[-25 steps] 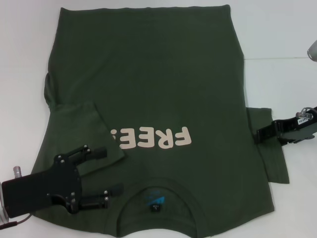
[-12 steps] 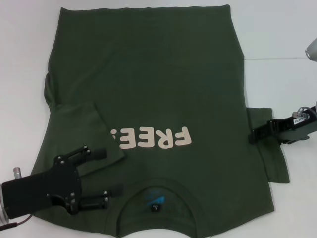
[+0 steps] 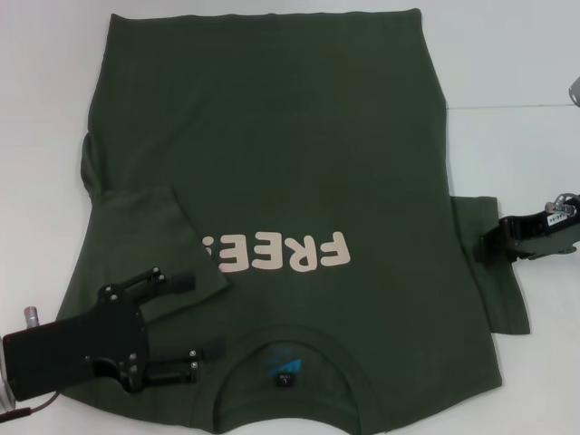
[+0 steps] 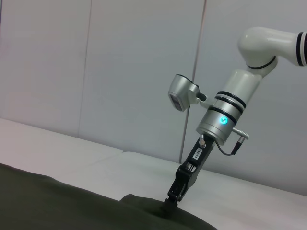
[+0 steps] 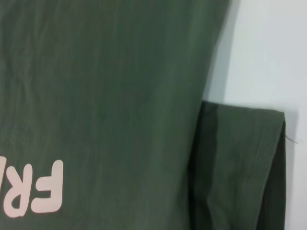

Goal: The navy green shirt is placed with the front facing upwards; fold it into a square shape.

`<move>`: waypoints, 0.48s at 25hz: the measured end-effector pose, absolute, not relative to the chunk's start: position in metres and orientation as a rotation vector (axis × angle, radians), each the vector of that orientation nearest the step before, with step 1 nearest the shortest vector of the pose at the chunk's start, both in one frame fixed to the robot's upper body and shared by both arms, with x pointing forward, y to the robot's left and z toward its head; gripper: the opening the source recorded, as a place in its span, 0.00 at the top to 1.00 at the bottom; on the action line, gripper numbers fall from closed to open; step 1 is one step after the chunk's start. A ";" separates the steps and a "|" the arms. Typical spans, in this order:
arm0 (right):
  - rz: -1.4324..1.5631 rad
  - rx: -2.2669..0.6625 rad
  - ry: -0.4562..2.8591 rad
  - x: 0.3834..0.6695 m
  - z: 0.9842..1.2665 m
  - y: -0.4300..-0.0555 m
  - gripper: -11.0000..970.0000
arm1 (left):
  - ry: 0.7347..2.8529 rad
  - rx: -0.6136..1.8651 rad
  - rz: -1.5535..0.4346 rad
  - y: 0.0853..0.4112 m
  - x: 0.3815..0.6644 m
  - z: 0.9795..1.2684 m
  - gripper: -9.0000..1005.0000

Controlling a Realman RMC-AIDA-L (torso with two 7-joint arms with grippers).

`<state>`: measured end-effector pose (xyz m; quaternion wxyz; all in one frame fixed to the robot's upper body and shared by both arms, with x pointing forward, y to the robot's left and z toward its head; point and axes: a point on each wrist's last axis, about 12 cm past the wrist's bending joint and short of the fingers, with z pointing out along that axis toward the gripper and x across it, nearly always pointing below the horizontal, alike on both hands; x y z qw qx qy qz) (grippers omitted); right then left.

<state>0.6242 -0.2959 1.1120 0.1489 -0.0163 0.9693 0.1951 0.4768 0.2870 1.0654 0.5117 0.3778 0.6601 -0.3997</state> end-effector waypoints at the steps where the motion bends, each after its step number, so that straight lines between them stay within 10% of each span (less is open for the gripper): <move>1: 0.560 -0.048 2.787 0.624 1.112 -0.296 0.52 | 1.588 0.909 -0.962 0.287 0.477 1.065 0.06; 12: 0.540 -0.083 2.802 0.624 1.112 -0.293 0.80 | 1.587 0.906 -0.958 0.287 0.478 1.066 0.06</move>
